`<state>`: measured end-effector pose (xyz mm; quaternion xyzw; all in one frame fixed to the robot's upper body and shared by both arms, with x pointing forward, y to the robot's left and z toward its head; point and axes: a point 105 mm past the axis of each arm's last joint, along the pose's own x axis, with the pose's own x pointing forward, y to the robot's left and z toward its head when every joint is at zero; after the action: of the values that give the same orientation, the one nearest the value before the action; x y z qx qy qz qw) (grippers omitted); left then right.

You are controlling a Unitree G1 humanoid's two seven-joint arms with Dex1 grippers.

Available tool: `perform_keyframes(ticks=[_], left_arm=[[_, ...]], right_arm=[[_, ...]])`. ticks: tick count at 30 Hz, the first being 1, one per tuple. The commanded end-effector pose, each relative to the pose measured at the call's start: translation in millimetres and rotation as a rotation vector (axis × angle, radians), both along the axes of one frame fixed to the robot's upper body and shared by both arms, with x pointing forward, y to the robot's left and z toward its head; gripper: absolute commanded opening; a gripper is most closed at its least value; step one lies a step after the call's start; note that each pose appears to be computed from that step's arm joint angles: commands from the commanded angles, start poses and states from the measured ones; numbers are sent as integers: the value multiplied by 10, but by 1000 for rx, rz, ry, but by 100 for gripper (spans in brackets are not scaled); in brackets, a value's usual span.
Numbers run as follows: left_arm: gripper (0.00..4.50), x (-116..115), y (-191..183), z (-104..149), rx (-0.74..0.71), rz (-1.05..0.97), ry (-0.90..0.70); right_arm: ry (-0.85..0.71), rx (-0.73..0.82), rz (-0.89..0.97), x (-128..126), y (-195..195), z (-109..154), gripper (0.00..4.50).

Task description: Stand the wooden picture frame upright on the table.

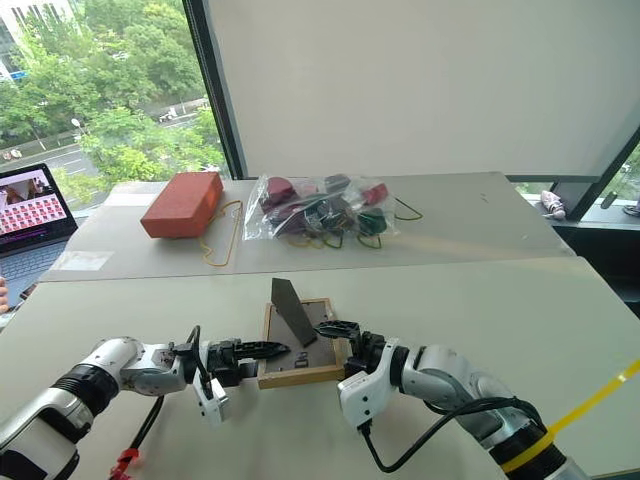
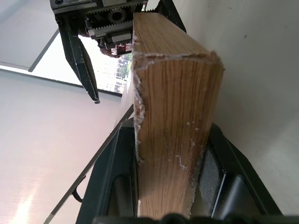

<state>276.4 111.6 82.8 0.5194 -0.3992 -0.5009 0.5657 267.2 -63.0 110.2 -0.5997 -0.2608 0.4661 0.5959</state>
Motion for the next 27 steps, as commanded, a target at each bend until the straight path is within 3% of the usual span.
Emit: perform_keyframes(ticks=[1,3,5,6,11,12,17,20,23,24,27], left_arm=[[117,-17,31,-67,23,11,42],[117,-11,24,-40,4,15,51],[215,1,2,9,-22,18,47],[231,4,-8,28,-34,19,49],[430,93,26,150,-105,87,64],[447,124,58,192,-129,117,68],[447,233,374,567,-351,337,94],[447,181,524,569,-422,472,193],[447,4,546,326,-414,555,317],[447,-60,514,266,-399,559,338],[447,-154,443,211,-392,571,365]], right_arm=[[-59,47,3,18,-23,148,261],[-70,55,14,-2,-14,178,180],[-70,75,8,3,0,212,135],[-69,74,6,7,1,212,125],[-70,130,-22,46,-13,361,123],[-64,146,-30,53,-23,412,123],[89,276,-142,173,-191,783,123],[239,393,-218,282,-331,1115,123],[569,551,-313,412,-451,1392,123],[725,583,-357,434,-479,1398,123],[989,612,-396,391,-503,1494,123]])
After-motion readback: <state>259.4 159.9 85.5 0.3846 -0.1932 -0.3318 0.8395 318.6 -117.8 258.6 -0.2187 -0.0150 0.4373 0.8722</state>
